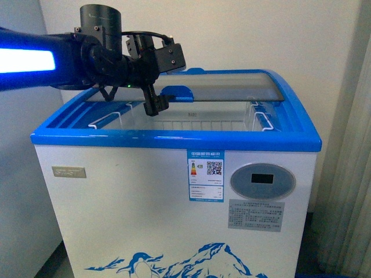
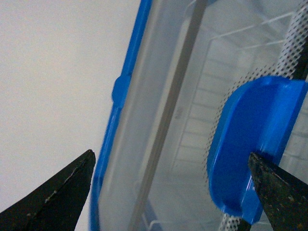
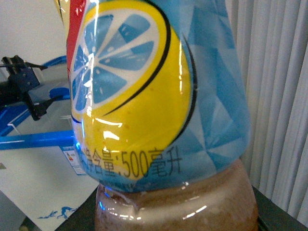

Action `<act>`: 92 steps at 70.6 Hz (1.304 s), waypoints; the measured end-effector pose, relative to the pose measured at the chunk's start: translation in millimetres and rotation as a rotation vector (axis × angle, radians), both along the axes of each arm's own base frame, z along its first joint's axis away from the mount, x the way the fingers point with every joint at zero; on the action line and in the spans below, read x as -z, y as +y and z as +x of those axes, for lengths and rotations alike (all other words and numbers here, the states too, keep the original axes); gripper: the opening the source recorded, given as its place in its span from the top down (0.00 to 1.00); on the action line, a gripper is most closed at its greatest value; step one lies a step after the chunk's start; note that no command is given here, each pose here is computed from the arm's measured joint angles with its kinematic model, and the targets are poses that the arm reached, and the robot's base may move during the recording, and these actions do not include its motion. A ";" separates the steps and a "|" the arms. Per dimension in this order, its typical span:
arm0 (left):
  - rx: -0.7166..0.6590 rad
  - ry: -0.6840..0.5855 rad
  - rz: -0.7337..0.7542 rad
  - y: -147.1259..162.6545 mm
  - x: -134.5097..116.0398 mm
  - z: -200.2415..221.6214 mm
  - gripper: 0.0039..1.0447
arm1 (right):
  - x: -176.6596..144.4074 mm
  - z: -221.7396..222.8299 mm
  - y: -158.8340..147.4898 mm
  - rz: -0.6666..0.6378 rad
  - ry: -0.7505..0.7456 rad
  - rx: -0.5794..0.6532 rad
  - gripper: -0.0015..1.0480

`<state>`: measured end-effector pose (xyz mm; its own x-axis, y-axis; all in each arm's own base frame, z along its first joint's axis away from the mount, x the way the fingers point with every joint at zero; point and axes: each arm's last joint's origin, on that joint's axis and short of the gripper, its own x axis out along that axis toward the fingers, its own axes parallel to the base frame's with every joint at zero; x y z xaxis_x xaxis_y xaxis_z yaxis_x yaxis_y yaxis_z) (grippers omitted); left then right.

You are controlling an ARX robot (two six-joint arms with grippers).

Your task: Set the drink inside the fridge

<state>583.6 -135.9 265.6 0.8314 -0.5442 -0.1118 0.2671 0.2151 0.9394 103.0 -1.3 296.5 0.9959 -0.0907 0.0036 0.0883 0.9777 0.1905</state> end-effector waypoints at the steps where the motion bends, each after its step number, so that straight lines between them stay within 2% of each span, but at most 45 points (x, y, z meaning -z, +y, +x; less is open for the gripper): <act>1: -0.012 -0.011 -0.001 -0.5 0.2 0.8 0.07 | 0.0 0.0 0.0 0.000 0.000 -0.001 0.58; 11: -0.104 -0.093 -0.028 0.8 -1.6 5.7 0.07 | 0.0 0.0 0.0 0.000 0.000 0.001 0.58; 20: -0.231 -0.196 -0.116 3.9 -18.5 5.2 0.07 | 0.0 0.0 0.0 0.000 0.000 -0.001 0.58; 27: -0.284 -0.230 -0.199 7.8 -27.7 4.3 0.07 | 0.0 0.0 -0.1 0.000 0.000 0.003 0.58; 42: -0.366 -0.178 -0.324 10.9 -30.3 3.9 0.07 | 0.0 0.0 0.0 0.000 0.000 0.000 0.58; 50: -0.455 -0.078 -0.506 17.3 -46.3 -4.2 0.07 | 0.0 0.0 0.0 0.000 0.000 0.000 0.58; 55: -0.452 -0.004 -0.697 28.3 -68.6 -25.6 0.07 | 0.0 0.0 0.0 0.000 0.000 0.000 0.58; 58: -0.436 0.022 -0.759 34.6 -80.8 -40.6 0.07 | 0.0 0.0 0.0 0.000 0.000 0.000 0.58; 67: -0.379 0.083 -1.014 66.2 -126.7 -122.7 0.08 | 0.0 0.0 0.0 0.000 0.000 0.000 0.58; 71: -0.426 0.066 -1.124 80.5 -133.0 -160.2 0.15 | 0.0 0.0 0.0 0.000 0.000 0.000 0.58; 76: -0.434 0.059 -1.200 95.8 -123.1 -202.6 0.26 | 0.0 0.0 0.0 0.000 0.000 0.000 0.58; 82: -0.478 0.104 -1.243 110.0 -80.3 -249.2 0.41 | 0.1 0.0 0.0 -0.003 0.003 -0.002 0.58; 86: -0.501 0.143 -1.243 112.8 -57.0 -262.6 0.48 | -3.6 1.2 -1.7 -0.054 0.134 -0.074 0.58; 87: -0.514 0.164 -1.239 113.8 -44.9 -267.9 0.51 | -5.1 1.4 -2.2 -0.059 0.169 -0.095 0.58; 89: -0.535 0.199 -1.231 114.7 -26.9 -275.2 0.56 | -10.3 0.8 -4.8 -0.112 0.295 -0.163 0.58; 92: -0.562 0.262 -1.217 115.6 2.8 -289.4 0.66 | -11.4 -1.4 -6.2 -0.205 0.408 -0.290 0.58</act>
<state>294.1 -20.3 262.8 1.0000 -0.0092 0.0040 0.0091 0.9998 0.0159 101.6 -7.5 307.9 0.9041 0.1497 -0.4003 -0.1634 0.9866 -0.0001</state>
